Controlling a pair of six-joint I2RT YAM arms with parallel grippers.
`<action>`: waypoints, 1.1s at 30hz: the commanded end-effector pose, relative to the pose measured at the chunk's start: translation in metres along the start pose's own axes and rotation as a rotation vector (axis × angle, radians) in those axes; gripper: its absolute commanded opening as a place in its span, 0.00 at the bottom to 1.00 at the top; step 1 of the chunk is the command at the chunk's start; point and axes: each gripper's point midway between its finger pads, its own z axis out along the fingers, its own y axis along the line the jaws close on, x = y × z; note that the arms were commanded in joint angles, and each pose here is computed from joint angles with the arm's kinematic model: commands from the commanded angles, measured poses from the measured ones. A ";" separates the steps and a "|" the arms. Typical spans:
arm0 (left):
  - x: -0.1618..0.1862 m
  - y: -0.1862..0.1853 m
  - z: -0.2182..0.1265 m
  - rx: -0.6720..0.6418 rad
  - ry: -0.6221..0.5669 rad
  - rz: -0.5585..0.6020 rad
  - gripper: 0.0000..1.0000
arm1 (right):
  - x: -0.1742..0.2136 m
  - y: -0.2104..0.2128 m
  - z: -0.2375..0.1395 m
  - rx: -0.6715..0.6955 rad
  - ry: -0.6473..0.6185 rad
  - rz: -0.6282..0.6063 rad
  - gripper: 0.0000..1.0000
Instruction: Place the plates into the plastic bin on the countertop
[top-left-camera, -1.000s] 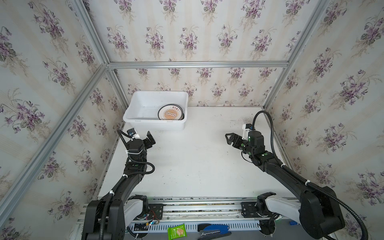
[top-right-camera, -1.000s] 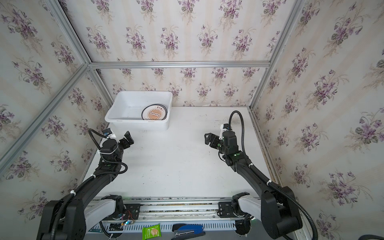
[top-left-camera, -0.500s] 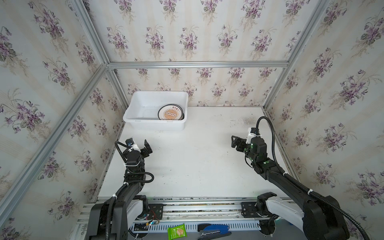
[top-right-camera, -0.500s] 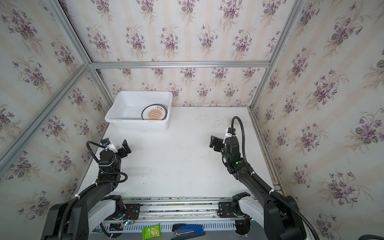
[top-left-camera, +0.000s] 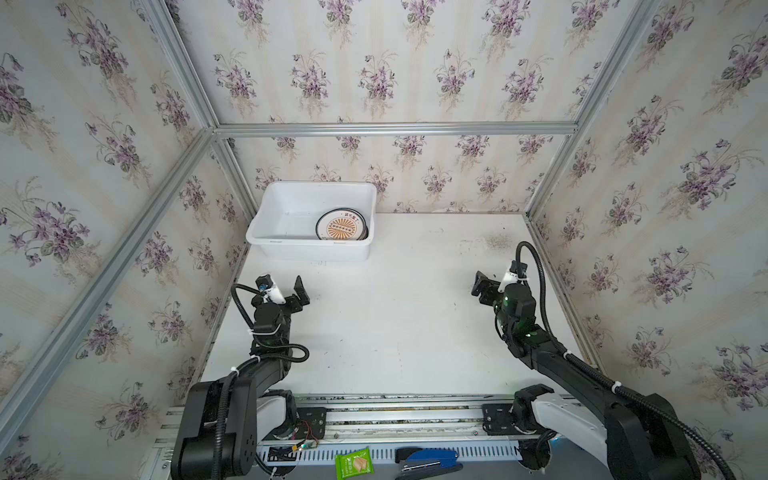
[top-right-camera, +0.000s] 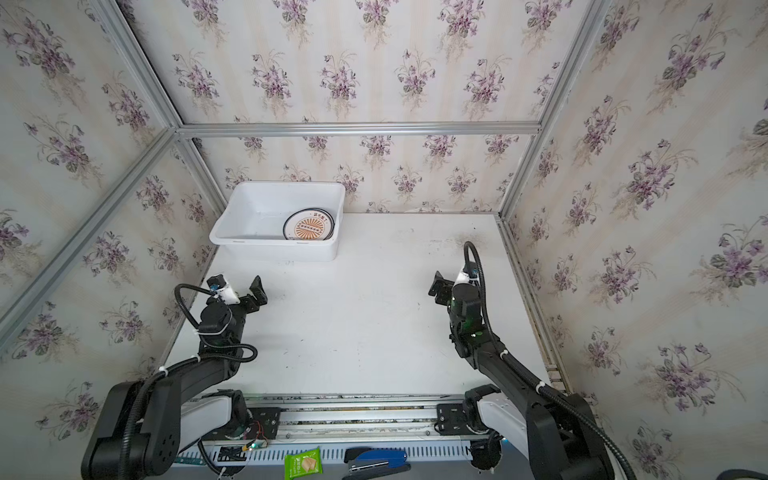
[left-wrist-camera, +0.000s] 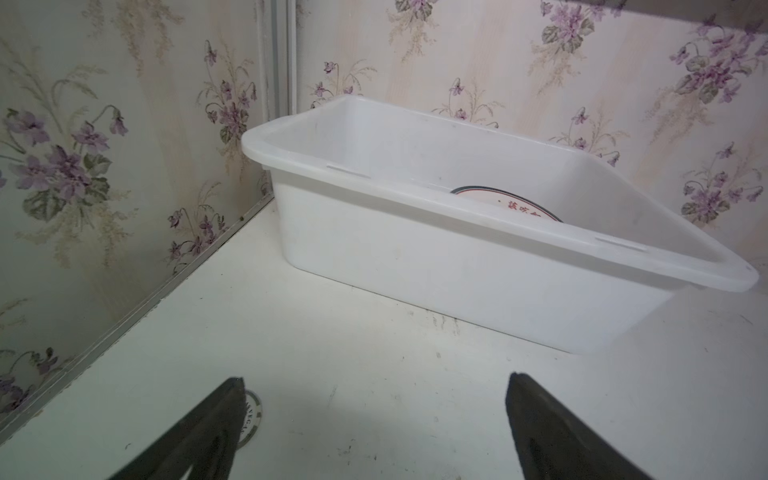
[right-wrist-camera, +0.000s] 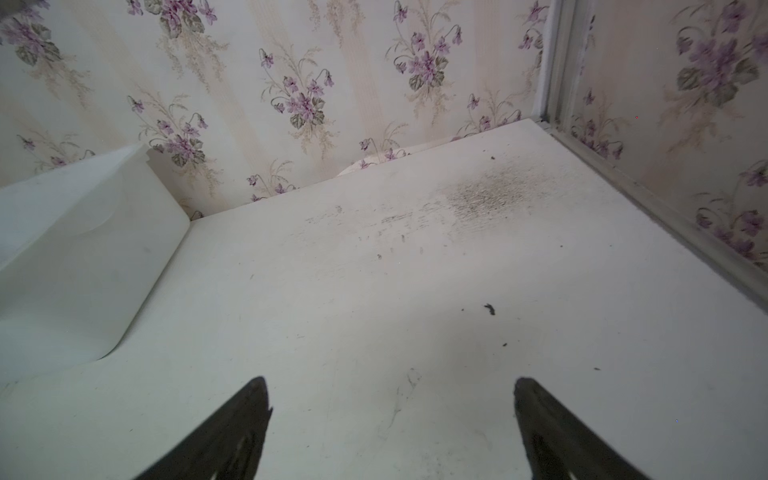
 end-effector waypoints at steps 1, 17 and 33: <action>-0.006 -0.022 0.005 0.109 -0.045 0.085 0.99 | -0.019 -0.036 -0.010 0.207 -0.083 -0.046 0.94; 0.002 -0.030 0.025 0.090 0.043 0.127 1.00 | 0.006 -0.093 0.003 0.404 -0.181 -0.159 0.94; 0.002 -0.032 0.026 0.090 0.049 0.134 1.00 | 0.019 -0.061 0.043 0.192 -0.117 -0.260 0.99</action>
